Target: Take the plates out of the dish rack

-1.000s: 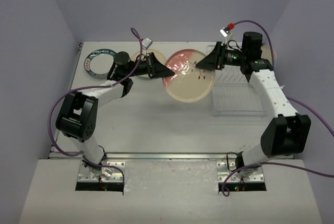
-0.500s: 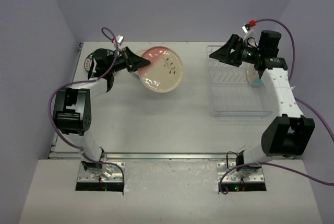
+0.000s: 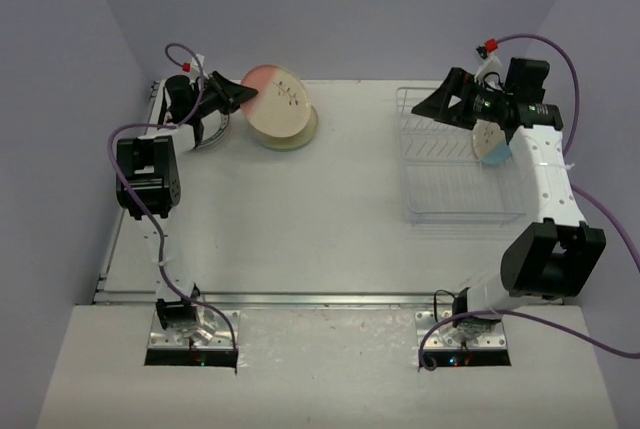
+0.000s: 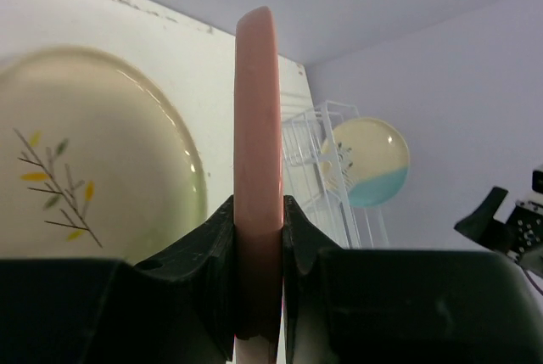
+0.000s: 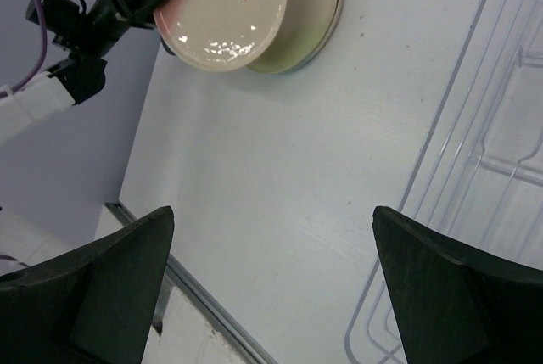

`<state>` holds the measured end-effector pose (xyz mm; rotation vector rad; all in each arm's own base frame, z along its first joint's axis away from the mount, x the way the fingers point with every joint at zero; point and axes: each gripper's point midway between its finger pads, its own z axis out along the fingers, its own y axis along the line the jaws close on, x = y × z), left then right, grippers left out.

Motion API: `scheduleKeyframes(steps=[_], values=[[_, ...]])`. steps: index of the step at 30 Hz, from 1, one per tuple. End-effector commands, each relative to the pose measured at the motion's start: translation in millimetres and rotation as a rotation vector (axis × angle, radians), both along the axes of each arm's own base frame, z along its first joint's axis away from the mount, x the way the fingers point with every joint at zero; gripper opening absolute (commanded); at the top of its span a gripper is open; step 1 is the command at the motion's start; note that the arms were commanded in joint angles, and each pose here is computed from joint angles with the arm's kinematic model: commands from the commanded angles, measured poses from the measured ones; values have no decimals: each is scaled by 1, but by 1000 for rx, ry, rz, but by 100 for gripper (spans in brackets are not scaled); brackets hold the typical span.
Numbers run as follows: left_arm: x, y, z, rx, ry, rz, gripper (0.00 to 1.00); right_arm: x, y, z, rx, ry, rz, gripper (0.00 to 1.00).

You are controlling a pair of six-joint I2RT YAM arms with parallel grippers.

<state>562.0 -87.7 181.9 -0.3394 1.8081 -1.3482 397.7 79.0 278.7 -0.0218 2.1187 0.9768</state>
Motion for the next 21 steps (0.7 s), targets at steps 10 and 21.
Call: scheduleKeyframes(steps=[10, 21], values=[[41, 17, 7, 6, -100, 45, 0, -13, -18, 11, -175, -74, -14, 99], [42, 14, -26, 17, -16, 37, 0, -14, -20, 5, -191, -64, -18, 99]])
